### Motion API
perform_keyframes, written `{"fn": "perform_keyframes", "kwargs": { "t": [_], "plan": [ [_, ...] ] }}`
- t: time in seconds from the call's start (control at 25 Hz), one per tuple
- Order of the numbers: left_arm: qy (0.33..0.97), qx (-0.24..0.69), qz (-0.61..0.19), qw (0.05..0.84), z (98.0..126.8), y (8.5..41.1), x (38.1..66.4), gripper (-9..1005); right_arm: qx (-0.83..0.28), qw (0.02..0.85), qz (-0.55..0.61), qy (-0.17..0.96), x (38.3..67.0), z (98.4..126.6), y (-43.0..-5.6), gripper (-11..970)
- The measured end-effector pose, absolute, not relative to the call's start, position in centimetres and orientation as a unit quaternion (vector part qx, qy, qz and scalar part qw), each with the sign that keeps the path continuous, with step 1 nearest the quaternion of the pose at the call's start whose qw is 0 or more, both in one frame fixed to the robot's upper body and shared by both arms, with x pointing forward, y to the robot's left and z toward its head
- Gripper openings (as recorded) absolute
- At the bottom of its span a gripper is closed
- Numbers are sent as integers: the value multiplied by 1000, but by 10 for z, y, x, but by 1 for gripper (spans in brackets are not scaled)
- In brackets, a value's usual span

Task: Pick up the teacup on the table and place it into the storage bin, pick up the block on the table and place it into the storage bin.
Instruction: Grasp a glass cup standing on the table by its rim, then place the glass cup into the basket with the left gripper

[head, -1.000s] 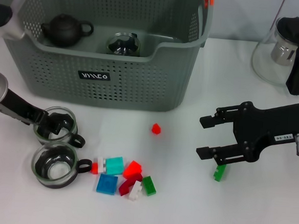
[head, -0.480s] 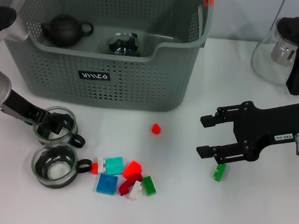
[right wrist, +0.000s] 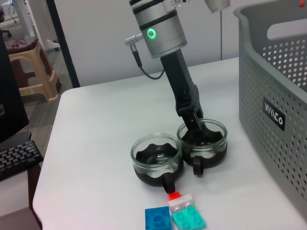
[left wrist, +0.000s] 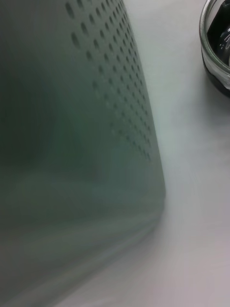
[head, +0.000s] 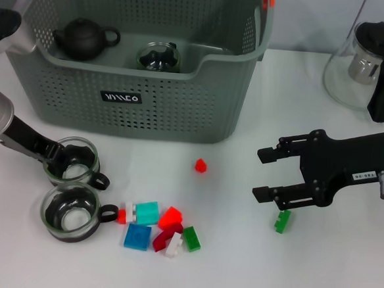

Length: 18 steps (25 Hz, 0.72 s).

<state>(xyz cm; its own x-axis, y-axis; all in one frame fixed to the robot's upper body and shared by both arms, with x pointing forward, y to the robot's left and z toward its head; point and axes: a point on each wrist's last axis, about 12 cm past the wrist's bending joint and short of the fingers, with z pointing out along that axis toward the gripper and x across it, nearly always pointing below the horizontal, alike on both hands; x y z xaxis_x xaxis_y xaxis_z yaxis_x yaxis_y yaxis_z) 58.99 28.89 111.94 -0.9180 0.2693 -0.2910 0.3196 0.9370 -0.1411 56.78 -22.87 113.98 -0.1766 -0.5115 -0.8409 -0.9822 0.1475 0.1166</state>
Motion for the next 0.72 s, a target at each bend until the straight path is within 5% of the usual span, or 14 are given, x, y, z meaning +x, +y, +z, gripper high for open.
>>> {"fn": "perform_keyframes", "kwargs": {
  "t": [0.48,0.72],
  "plan": [
    [975,151,-92,135,1120,290,590,58,-544,336,355,682,568,1140,-231,752],
    [974,147,-87,147,1127,295,591,50,-544,336,355,682,568,1140,-231,752]
  ]
}}
